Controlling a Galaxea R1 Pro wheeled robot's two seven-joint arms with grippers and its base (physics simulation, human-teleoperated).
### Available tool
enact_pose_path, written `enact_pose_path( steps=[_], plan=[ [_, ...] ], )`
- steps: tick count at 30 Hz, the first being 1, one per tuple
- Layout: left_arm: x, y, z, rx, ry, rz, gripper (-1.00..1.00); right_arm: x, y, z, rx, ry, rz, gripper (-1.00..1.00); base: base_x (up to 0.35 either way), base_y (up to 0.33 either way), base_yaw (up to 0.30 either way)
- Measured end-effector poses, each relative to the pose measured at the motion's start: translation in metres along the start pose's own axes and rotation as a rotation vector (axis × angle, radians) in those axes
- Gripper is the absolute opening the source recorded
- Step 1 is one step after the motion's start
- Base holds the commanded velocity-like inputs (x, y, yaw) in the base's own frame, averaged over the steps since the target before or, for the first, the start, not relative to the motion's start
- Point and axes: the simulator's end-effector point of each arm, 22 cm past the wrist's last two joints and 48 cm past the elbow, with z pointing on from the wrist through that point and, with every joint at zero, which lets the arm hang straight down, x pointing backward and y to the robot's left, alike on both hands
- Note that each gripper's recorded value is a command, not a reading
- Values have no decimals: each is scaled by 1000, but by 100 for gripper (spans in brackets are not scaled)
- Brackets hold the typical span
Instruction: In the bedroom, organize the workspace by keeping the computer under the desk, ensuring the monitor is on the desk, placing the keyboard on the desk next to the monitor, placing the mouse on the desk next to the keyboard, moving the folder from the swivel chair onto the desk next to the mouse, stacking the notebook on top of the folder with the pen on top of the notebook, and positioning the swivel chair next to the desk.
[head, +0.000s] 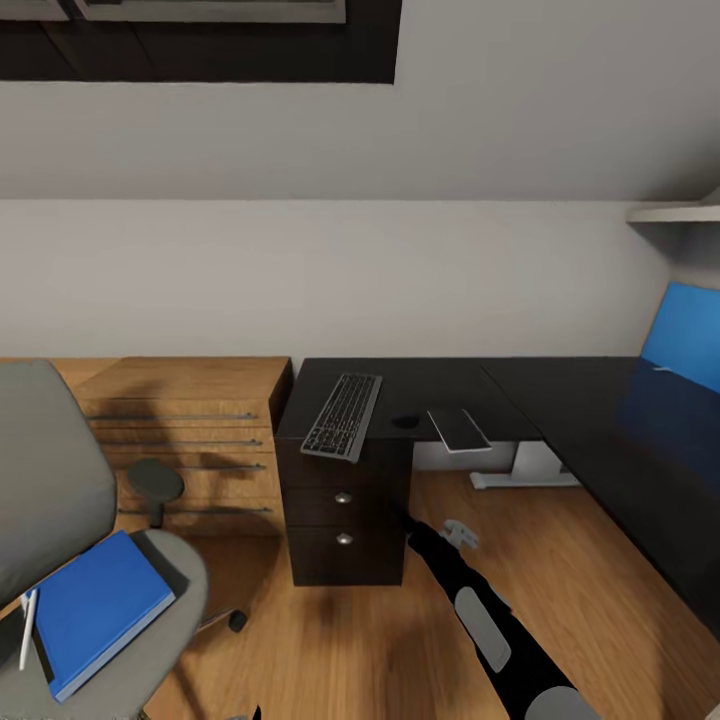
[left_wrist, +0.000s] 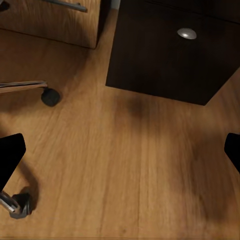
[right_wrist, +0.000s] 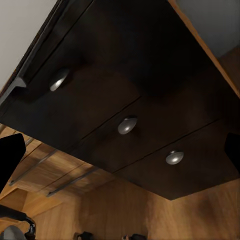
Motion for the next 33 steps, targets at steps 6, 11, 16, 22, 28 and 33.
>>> enact_pose_path(
  steps=[6, 11, 16, 22, 28, 33],
  plan=[
    [9, 1, 5, -1, -12, -7, 100, 5, 5, 2, -48, -8, 1, 100, 0, 0, 0],
    [17, 3, 8, -1, -19, -7, 100, 12, 6, 3, -74, -5, -2, 100, 0, 0, 0],
    [26, 2, 12, 7, -21, -2, 100, 13, 16, 6, -110, 19, 0, 100, 0, 0, 0],
    [37, 5, 17, 8, -22, -1, 100, 9, 33, 15, -156, 58, -6, 100, 0, 0, 0],
    [50, 10, 21, 2, -19, -2, 100, 21, 24, 19, -151, 86, -4, 100, 0, 0, 0],
    [62, 14, 24, -3, -15, -3, 100, 32, 11, 20, -143, 98, -2, 100, 0, 0, 0]
  ],
)
